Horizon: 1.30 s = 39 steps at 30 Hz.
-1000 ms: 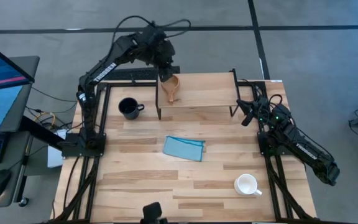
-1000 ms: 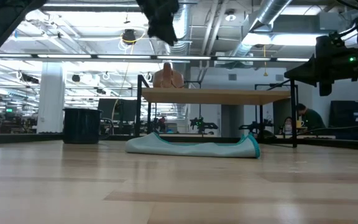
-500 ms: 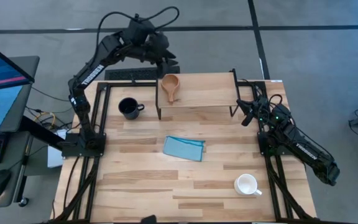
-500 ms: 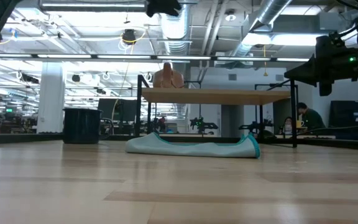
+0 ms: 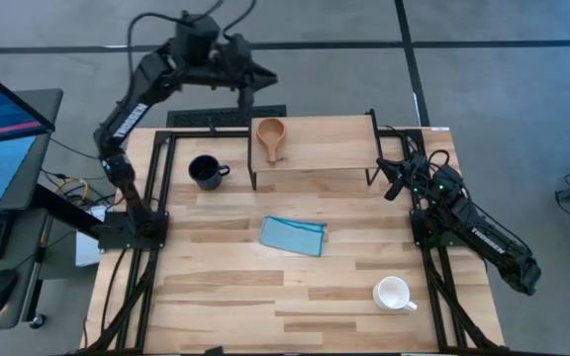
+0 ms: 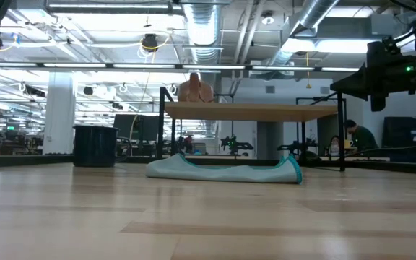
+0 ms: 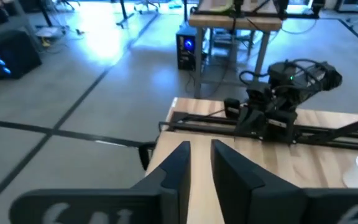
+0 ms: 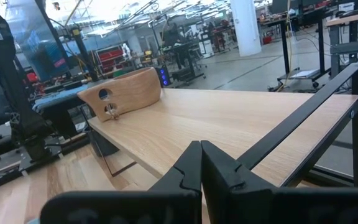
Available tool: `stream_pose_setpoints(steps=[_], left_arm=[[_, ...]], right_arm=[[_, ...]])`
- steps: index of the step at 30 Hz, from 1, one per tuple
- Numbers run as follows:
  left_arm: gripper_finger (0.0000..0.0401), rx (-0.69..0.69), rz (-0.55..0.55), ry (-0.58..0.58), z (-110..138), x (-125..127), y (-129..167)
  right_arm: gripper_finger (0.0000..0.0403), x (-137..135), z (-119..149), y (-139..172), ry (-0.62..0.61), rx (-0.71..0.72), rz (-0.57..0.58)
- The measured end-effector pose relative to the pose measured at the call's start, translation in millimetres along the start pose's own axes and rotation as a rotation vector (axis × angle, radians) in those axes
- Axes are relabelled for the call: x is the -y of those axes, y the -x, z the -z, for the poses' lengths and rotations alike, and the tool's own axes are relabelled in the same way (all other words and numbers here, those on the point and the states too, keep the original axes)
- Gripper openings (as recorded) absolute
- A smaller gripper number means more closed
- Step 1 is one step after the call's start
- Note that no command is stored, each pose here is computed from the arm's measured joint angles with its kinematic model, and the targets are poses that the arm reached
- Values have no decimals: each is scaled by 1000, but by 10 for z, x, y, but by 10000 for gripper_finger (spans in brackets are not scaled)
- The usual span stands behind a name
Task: Stack small to large cups/mugs on shelf
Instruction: Put the dark blue mug on the shelf
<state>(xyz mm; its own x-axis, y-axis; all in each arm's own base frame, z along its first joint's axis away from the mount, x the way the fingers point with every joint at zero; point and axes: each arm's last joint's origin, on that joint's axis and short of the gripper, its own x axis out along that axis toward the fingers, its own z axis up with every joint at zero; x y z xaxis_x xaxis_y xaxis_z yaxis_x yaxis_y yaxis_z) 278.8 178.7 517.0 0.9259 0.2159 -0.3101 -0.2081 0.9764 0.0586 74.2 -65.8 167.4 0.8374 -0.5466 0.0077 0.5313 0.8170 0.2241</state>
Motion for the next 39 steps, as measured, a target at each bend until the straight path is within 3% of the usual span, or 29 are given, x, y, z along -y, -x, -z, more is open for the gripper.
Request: stream_pose_setpoints(steps=[6,11,27,31,39], left_arm=[[26,13,-22,3,14,71,364],[17,61,-58,-6,241,184,619],[16,378,-260,127,1942,693,1196],[16,388,-328,179,2215,765,1301],[16,367,-324,234,2618,874,1380]], right_arm=[[26,0,0,0,0,0,0],[26,0,0,0,0,0,0],[26,1,1,0,-1,0,0],[26,1,1,0,-1,0,0],[26,1,4,0,-11,-2,0]])
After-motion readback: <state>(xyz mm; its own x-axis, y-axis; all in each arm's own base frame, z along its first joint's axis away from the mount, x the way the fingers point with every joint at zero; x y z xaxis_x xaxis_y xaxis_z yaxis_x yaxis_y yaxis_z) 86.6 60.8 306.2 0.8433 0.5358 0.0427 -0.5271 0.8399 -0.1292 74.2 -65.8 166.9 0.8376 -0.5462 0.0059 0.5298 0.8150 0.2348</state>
